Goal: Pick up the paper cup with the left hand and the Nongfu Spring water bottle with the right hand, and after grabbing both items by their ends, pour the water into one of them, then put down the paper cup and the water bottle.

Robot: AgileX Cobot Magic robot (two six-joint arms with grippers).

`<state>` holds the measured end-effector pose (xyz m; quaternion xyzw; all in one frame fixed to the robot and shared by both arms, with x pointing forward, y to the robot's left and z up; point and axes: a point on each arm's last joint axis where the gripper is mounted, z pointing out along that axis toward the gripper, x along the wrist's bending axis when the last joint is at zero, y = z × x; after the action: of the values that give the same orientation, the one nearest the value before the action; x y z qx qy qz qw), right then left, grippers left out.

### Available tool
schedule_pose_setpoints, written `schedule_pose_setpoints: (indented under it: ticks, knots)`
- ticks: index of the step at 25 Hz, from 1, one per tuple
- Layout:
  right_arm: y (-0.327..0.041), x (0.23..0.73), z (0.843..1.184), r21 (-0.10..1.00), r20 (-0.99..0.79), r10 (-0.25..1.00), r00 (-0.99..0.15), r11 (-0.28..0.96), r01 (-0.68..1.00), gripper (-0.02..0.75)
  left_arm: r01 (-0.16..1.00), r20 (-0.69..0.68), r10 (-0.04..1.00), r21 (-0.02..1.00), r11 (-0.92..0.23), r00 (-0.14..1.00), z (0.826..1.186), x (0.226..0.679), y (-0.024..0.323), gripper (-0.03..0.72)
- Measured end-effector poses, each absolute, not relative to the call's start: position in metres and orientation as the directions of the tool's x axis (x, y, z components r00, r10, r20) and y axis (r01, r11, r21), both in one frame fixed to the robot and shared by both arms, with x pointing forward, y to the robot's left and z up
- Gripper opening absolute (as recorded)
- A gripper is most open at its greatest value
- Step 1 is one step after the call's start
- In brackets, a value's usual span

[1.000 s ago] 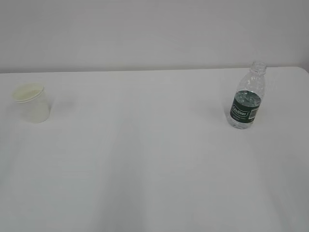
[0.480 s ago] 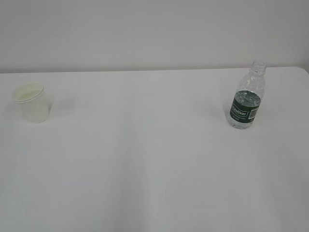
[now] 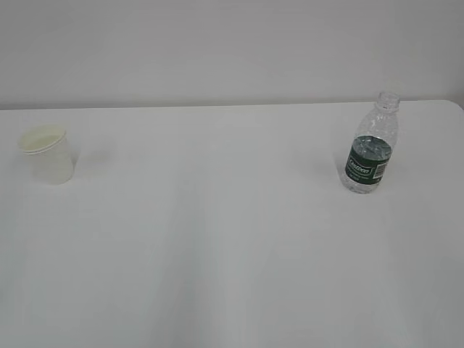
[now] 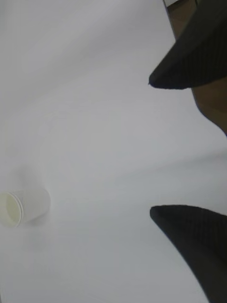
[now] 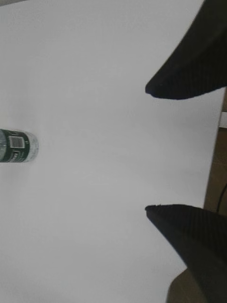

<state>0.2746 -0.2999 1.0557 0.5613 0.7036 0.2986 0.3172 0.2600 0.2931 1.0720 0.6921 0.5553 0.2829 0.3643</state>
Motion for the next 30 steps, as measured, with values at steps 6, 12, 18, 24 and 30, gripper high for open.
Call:
schedule_pose_setpoints:
  ticks: [6,12,18,24,30]
  knots:
    - [-0.301,0.270,1.050,0.729,-0.109,0.979,-0.170,0.195,0.657,0.519,0.576,-0.017,0.975,0.809,-0.116,0.220,1.066,0.262,0.293,0.545]
    - [-0.301,0.256,1.046,0.761,-0.075,0.980,-0.183,0.175,0.624,0.519,0.618,-0.025,0.975,0.777,-0.121,0.221,1.057,0.262,0.292,0.524]
    - [-0.304,0.238,1.046,0.831,-0.065,0.982,-0.178,0.153,0.536,0.519,0.591,-0.027,0.974,0.798,-0.114,0.224,1.058,0.257,0.293,0.494]
    - [-0.305,0.232,1.045,0.850,-0.061,0.982,-0.178,0.145,0.507,0.519,0.490,-0.027,0.973,0.867,-0.091,0.229,1.059,0.236,0.296,0.484]
    - [-0.305,0.229,1.045,0.857,-0.059,0.982,-0.178,0.142,0.495,0.519,0.455,-0.029,0.972,0.887,-0.082,0.231,1.058,0.229,0.297,0.484]
